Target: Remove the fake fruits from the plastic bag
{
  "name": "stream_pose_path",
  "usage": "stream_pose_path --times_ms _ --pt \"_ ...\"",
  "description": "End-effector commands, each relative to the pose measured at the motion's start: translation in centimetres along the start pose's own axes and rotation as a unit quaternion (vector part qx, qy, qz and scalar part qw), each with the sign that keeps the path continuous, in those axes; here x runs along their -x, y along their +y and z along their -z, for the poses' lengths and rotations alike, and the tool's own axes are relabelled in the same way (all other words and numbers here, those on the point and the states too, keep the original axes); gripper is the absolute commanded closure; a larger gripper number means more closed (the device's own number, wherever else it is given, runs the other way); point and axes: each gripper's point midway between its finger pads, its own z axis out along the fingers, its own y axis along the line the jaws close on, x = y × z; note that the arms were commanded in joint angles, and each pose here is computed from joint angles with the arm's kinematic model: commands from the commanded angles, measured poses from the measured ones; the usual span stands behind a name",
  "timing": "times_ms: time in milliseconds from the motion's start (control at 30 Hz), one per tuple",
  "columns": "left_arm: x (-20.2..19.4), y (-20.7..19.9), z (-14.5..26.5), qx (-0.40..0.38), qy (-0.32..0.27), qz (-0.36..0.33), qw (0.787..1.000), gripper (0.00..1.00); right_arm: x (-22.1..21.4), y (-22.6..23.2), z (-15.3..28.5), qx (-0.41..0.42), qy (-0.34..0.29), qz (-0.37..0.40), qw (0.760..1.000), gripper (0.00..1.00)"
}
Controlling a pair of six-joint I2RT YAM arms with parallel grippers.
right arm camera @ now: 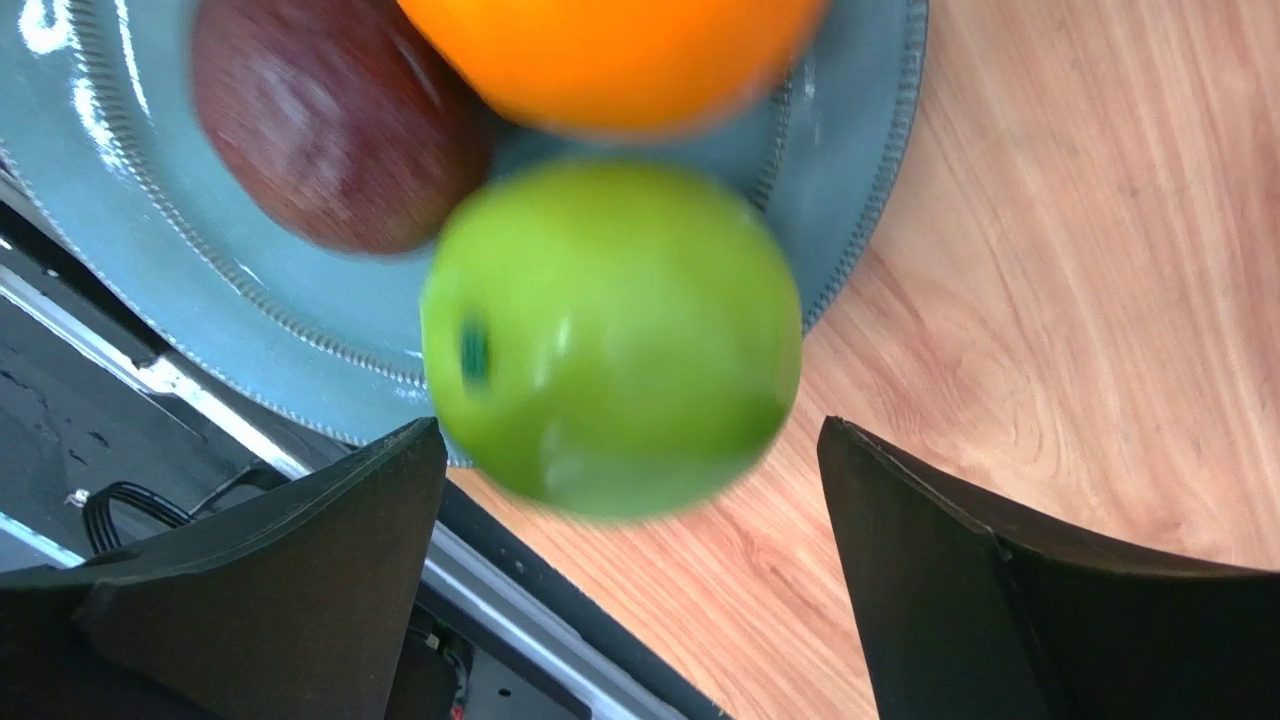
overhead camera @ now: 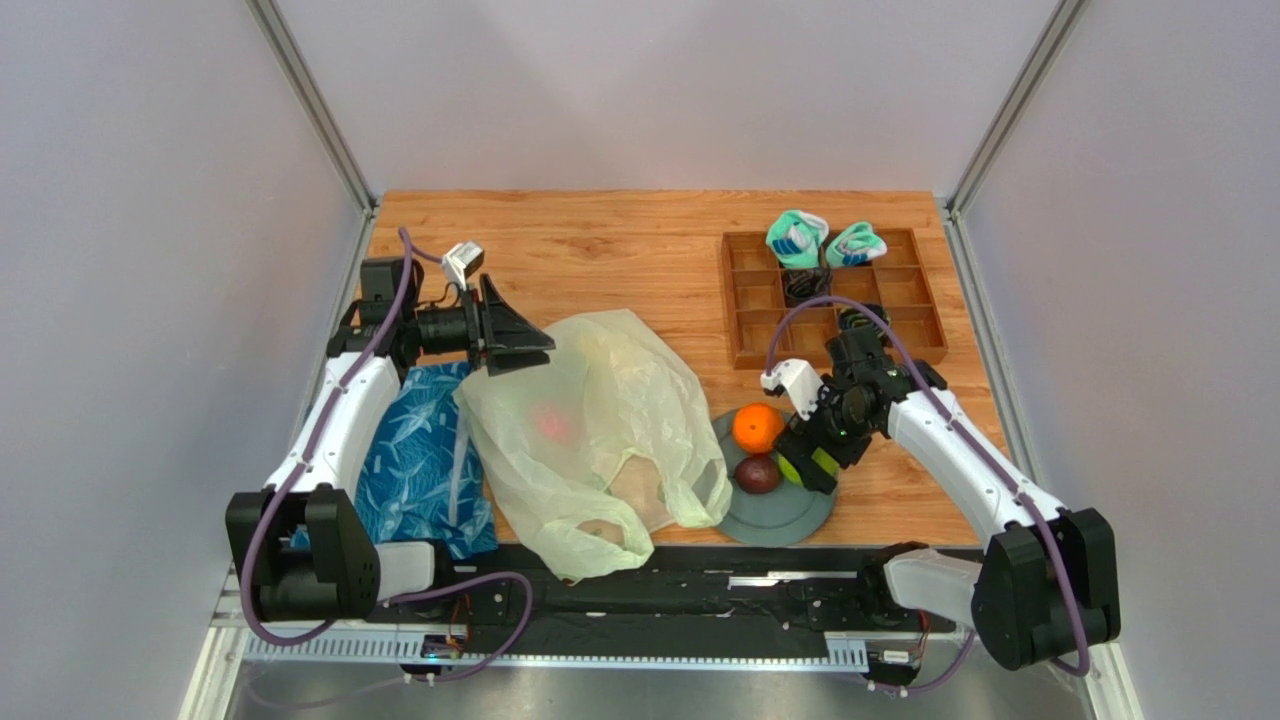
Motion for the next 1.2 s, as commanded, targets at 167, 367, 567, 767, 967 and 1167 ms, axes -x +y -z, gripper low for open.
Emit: stream_pose_path --times_ms 167,367,567,767,967,1167 --pt "-3.2 -1.6 0.1 0.040 0.056 -0.111 0.991 0.32 3.5 0.9 7.9 -0.021 -0.094 0.022 0.995 0.00" --pt "-7.3 -0.4 -0.9 0.125 0.160 -0.305 0.930 0.31 11.6 4.5 11.0 0.079 -0.210 0.018 0.974 0.00" --pt "-3.1 1.0 0.8 0.260 0.081 -0.361 0.892 0.32 14.7 10.8 8.0 0.147 -0.193 0.162 0.957 0.01" --pt "-0.7 0.6 1.8 0.248 -0.006 -0.229 0.941 0.32 13.6 15.7 6.0 0.240 -0.150 0.283 0.916 0.05" --pt "-3.0 -0.1 1.2 0.195 0.009 -0.215 0.957 0.31 10.6 18.2 4.5 0.323 -0.057 0.299 0.896 0.09" --pt "-4.0 -0.5 1.6 0.178 0.016 -0.259 0.949 0.23 13.5 18.5 0.7 0.267 -0.059 0.236 0.932 0.20"
